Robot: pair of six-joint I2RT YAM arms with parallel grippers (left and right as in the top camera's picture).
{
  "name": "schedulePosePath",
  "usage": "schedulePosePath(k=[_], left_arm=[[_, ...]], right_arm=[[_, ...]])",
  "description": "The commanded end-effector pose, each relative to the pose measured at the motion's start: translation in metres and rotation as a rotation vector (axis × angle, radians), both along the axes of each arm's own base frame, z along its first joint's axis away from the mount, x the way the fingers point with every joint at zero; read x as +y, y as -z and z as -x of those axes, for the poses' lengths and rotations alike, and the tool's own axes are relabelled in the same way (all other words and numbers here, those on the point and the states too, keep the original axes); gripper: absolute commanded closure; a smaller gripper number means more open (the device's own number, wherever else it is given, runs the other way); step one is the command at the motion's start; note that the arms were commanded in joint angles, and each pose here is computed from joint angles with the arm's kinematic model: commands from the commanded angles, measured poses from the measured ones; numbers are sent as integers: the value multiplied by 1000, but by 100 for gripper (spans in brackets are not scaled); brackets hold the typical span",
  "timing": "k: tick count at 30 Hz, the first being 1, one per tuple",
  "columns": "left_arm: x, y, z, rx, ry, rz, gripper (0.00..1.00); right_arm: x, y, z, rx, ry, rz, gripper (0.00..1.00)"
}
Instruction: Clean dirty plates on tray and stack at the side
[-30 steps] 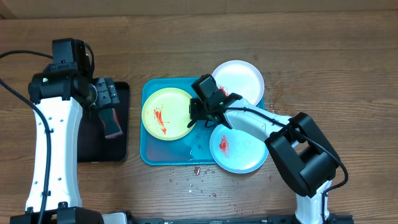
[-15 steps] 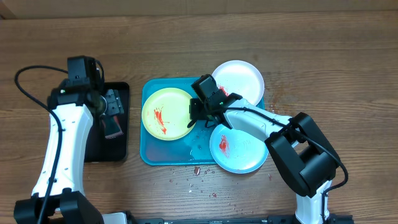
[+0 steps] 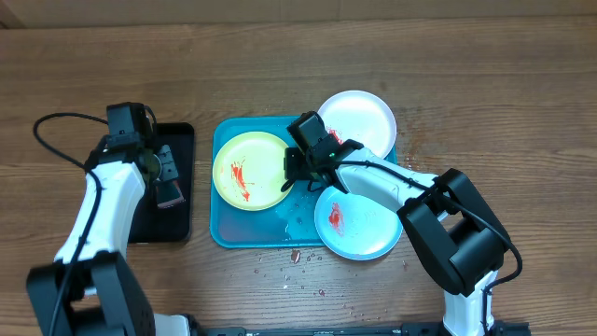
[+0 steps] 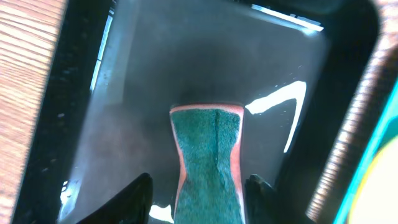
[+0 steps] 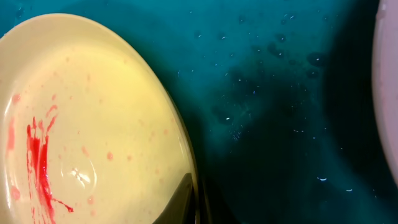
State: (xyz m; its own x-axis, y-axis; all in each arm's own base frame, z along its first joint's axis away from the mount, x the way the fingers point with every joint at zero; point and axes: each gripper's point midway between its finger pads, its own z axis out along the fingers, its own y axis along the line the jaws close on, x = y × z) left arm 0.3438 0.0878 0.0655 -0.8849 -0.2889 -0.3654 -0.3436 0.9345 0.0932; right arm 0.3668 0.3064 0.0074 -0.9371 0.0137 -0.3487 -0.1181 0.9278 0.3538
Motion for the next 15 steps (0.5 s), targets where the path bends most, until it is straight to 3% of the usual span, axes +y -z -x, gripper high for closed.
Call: schedulePosePath(k=[1, 10, 15], left_arm=[[-4, 29, 8, 89, 11, 28, 55], [-13, 59, 16, 168, -8, 97, 52], [-13, 68, 16, 184, -5, 102, 70]], right_arm=[[-2, 18, 11, 41, -20, 39, 96], [-3, 19, 12, 46, -20, 43, 96], [-3, 19, 12, 47, -20, 44, 96]])
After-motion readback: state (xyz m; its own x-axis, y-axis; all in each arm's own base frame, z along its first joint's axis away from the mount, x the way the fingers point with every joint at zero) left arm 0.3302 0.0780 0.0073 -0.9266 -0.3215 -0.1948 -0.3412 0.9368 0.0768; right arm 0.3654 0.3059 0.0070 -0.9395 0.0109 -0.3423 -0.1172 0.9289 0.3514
